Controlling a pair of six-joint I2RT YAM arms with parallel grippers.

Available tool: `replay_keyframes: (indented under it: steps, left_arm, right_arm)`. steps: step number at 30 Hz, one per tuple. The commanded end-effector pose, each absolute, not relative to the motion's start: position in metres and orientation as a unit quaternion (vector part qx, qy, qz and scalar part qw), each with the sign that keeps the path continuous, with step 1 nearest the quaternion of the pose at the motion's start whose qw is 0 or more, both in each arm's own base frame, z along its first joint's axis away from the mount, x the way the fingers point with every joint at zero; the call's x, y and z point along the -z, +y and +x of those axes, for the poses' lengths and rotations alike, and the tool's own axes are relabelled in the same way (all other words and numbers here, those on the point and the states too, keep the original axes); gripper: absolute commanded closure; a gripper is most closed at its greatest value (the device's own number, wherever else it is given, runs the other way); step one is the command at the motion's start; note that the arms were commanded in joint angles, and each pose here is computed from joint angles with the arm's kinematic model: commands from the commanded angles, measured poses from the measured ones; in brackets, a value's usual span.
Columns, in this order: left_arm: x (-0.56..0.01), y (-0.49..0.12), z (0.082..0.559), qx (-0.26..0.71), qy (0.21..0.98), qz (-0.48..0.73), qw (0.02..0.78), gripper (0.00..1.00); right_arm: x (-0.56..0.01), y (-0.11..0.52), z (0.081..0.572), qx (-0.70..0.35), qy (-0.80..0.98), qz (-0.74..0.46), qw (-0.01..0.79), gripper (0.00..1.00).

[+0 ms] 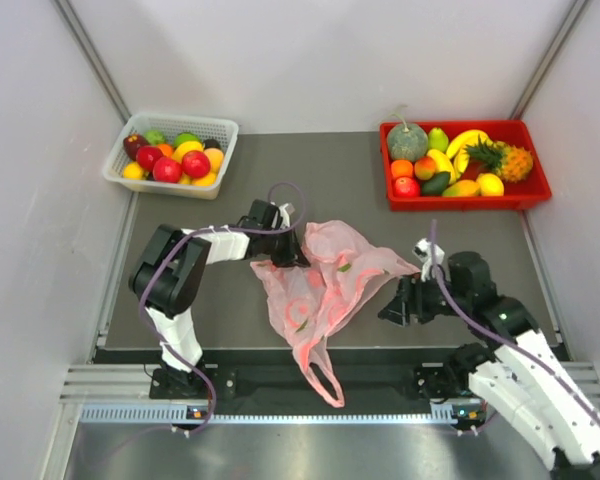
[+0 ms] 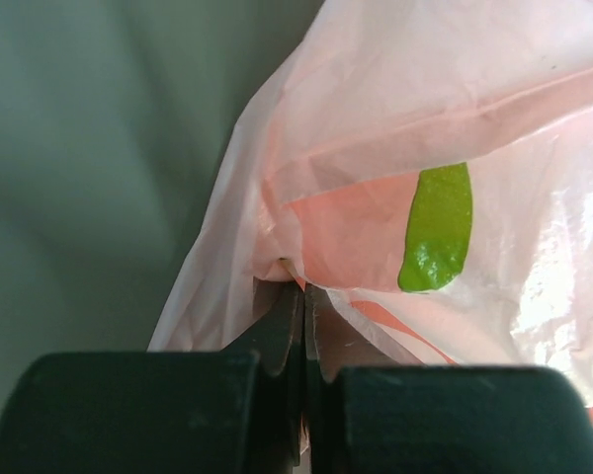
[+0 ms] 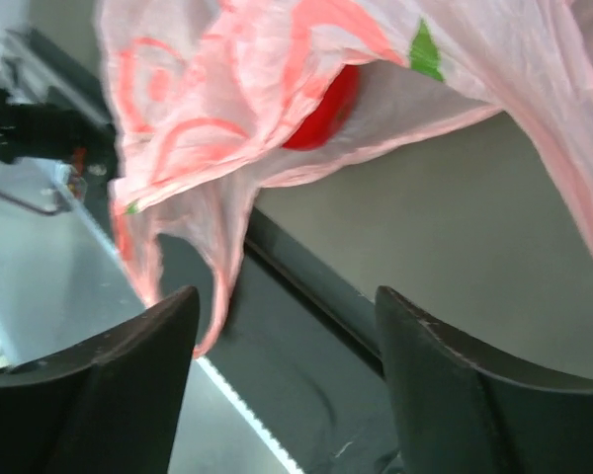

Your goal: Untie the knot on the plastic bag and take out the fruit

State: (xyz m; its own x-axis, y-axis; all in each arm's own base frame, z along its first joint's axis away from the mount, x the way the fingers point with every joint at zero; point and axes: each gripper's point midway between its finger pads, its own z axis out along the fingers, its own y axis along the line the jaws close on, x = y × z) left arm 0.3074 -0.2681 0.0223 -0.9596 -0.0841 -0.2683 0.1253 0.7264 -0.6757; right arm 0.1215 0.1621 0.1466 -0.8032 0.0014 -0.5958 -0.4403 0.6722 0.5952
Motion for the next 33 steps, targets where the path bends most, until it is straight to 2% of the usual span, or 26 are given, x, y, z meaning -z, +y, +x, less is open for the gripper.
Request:
replay_keyframes:
  steps: [1,5,8,14,28,33]
  left_arm:
    - [-0.005,-0.263,0.315,0.354,0.923,0.007,0.154,1.00]
    - [-0.004,-0.260,0.315,0.353,0.923,0.007,0.154,1.00]
    - [-0.004,-0.256,0.315,0.356,0.922,0.005,0.152,1.00]
    - [-0.007,-0.254,0.313,0.363,0.919,0.007,0.153,1.00]
    - [-0.016,-0.257,0.308,0.378,0.913,0.013,0.152,1.00]
    - [-0.017,-0.257,0.307,0.380,0.913,0.013,0.151,1.00]
  right_arm:
    - [-0.150,0.175,0.151,-0.319,0.874,-0.146,0.335,0.27]
    - [-0.142,0.209,0.157,-0.259,0.883,-0.193,0.340,0.15]
    - [-0.142,0.224,0.170,-0.199,0.874,-0.221,0.386,0.09]
    - [-0.123,0.255,0.188,-0.182,0.849,-0.259,0.424,0.00]
    - [-0.094,0.311,0.191,-0.242,0.816,-0.315,0.421,0.00]
    - [-0.076,0.317,0.197,-0.221,0.828,-0.317,0.406,0.00]
